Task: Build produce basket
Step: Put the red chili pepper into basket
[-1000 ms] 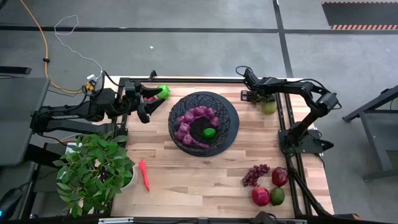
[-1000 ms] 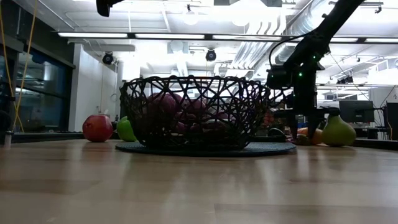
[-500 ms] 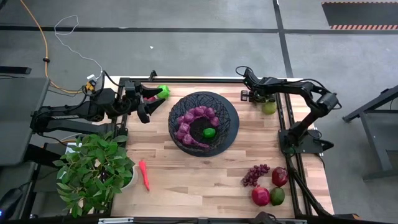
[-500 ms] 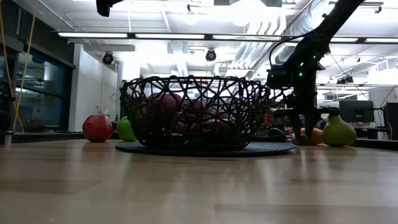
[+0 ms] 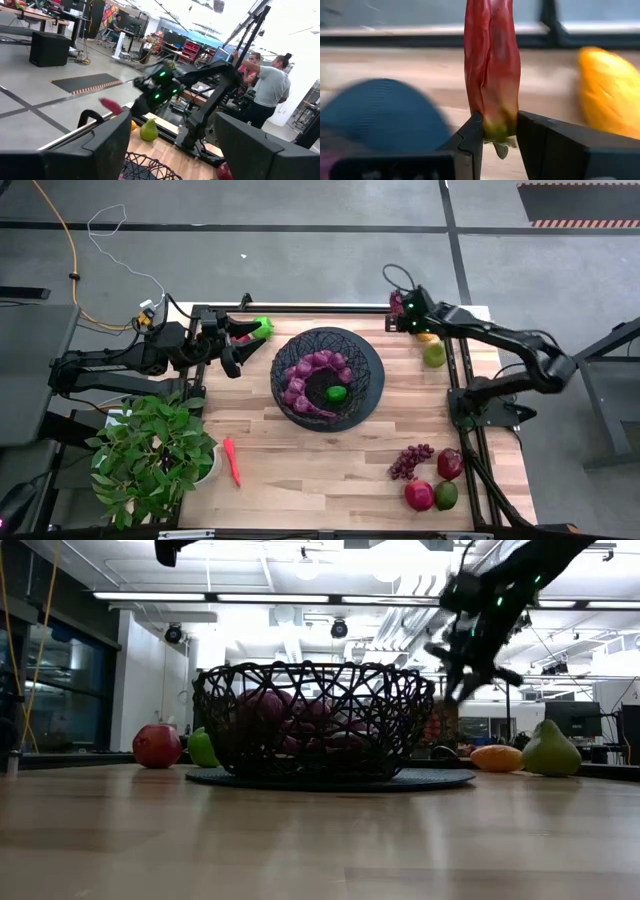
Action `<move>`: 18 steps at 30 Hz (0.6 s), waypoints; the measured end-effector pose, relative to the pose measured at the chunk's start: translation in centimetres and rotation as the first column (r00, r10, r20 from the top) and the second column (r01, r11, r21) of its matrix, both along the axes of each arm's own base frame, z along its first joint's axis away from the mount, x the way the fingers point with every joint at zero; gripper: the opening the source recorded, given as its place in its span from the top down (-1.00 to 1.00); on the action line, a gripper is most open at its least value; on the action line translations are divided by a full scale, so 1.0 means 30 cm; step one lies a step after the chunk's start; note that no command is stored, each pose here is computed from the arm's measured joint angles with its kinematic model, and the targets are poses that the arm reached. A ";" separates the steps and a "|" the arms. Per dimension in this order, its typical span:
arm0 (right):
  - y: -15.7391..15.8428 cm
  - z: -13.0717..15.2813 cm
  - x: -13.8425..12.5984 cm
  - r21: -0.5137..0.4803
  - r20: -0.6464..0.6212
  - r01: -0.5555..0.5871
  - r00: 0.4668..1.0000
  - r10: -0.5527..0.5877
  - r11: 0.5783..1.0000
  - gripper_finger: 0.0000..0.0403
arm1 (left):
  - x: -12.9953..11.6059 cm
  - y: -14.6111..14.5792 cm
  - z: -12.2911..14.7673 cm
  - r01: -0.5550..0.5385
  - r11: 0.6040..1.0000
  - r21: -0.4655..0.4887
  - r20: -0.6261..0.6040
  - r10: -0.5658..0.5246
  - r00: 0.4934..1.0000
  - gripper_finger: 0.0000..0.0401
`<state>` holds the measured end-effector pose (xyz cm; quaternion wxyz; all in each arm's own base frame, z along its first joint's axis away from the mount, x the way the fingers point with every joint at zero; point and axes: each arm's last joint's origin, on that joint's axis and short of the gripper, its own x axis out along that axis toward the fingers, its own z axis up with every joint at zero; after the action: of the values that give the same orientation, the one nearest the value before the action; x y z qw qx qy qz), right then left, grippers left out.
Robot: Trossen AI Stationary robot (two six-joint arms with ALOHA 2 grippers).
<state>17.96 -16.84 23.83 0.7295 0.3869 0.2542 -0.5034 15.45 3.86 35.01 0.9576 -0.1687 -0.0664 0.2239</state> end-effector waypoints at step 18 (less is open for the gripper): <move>0.239 0.333 0.168 -0.574 0.210 -0.570 0.592 0.778 0.588 0.64 | 0.000 0.000 0.000 0.000 1.000 -0.001 0.001 0.000 1.000 -0.35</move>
<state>23.00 -9.68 33.80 0.9723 0.1801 0.0892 -0.1195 15.45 3.86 35.01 0.9575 -0.1692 -0.0665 0.2239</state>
